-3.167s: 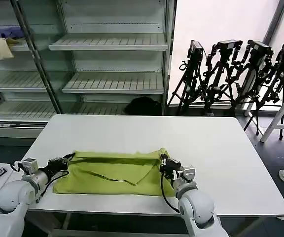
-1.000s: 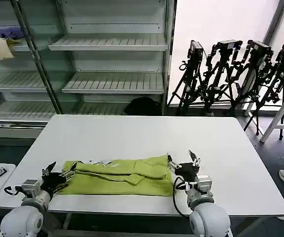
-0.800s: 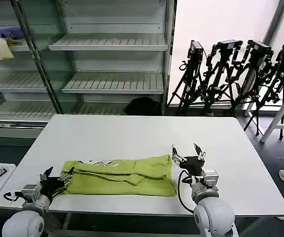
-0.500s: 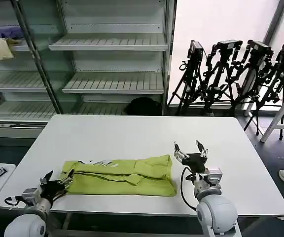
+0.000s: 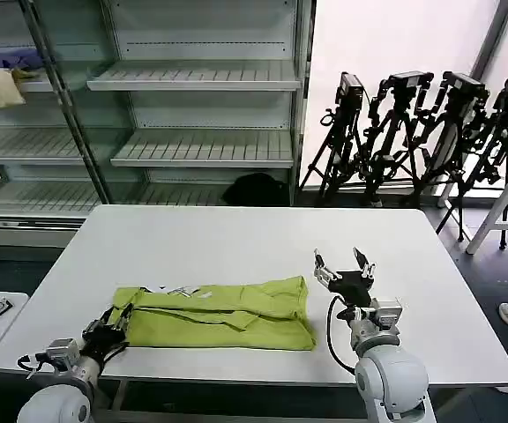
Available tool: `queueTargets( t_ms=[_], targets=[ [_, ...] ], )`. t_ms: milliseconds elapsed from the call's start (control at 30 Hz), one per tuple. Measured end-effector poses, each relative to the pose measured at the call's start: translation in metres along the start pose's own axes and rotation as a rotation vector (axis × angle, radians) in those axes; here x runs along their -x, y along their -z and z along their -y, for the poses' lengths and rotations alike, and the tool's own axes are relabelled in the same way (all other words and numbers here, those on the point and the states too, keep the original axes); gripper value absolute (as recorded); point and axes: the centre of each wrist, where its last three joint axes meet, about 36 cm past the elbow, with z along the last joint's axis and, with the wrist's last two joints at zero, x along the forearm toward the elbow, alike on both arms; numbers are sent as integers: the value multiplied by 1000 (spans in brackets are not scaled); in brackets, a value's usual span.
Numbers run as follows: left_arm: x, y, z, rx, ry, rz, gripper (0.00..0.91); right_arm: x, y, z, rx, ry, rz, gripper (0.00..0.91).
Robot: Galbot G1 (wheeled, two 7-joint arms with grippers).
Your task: Fold and organize the clothes.
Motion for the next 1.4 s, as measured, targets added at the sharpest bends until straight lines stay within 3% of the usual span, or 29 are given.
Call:
queueTargets(
  t_ms=[333,533,733,1033,1200,1400],
  targets=[
    [3,0,-2,14,26,24,0,0,-7,6,-11,0,-24,907],
    [-1,10,-21,82,72,86,0,1,-10,12,-16,-4,-32,907],
    [-6,38,-63,212,144,165,0,2,-14,14,-16,-3,-41,907],
    [-28,108,-134,468,253,241,0,1,-18,14,-14,-1,-53,907],
    [-38,128,-138,537,251,249,0,0,-22,13,-9,0,-58,907],
    [-41,130,-108,568,189,251,0,-3,-25,16,-11,-4,-63,907]
  ],
)
